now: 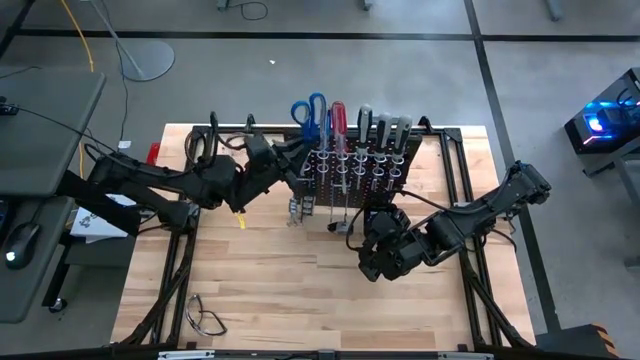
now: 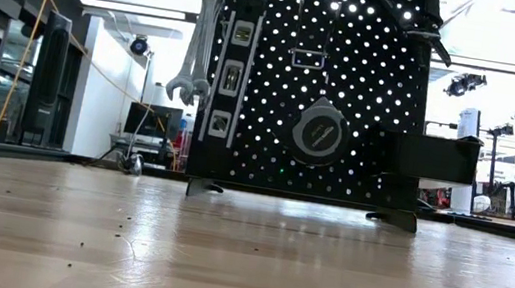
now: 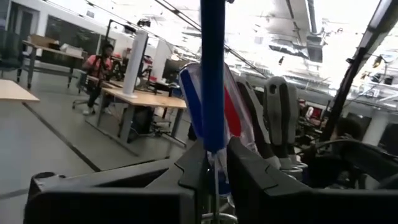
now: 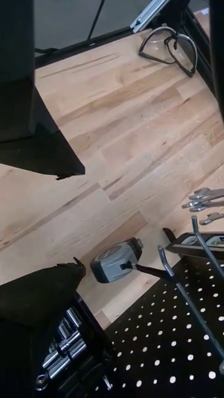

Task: Hang tools onto peg board
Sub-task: Hang the blue scissors on the pegboard, then return to Home Position

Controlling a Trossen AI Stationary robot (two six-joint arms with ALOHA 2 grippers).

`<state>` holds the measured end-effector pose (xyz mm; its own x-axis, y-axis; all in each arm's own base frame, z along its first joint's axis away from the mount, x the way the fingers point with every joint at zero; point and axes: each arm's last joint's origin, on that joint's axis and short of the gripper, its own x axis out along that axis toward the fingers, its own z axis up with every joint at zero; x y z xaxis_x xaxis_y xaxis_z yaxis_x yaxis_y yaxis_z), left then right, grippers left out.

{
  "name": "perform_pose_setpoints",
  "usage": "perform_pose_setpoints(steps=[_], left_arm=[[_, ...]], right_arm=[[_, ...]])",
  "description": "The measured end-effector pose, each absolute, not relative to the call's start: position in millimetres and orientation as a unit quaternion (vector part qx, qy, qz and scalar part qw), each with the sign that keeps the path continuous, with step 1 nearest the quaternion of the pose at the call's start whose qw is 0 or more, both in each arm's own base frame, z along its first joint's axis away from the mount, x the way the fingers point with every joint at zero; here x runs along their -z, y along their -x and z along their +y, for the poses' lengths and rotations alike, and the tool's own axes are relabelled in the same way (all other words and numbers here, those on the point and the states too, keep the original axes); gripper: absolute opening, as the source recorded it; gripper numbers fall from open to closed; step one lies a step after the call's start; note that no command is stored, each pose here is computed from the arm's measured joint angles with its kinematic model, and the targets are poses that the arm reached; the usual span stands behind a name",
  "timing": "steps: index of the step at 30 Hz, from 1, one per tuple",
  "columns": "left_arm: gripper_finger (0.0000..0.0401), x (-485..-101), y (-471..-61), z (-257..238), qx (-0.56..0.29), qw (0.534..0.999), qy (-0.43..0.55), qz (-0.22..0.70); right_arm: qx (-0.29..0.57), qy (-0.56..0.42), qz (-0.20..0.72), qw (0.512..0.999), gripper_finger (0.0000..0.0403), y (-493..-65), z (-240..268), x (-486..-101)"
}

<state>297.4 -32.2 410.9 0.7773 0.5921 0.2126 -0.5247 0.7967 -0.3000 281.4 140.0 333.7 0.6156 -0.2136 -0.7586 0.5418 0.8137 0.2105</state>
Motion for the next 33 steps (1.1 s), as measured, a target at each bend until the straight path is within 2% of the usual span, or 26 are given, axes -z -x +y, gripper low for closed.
perform_pose_setpoints(steps=[9, 20, 27, 33], left_arm=[[0.0052, -408.3, -295.7, -39.6, -0.322, 0.932, 0.105, -0.133], [0.0092, -412.3, -286.6, -48.9, -0.359, 0.924, 0.068, -0.115], [0.0120, -430.7, -257.4, -54.0, -0.369, 0.921, 0.049, -0.113], [0.0124, -439.8, -225.6, -57.6, -0.341, 0.935, 0.039, -0.085]], right_arm=[[0.216, -0.213, 0.382, 0.873, 0.0231, -281.5, 140.0, -333.6], [0.212, -0.207, 0.384, 0.875, 0.0231, -281.4, 140.2, -333.6], [0.207, -0.195, 0.386, 0.877, 0.0231, -280.7, 139.7, -334.4], [0.205, -0.183, 0.390, 0.879, 0.0231, -276.0, 137.0, -337.7]])
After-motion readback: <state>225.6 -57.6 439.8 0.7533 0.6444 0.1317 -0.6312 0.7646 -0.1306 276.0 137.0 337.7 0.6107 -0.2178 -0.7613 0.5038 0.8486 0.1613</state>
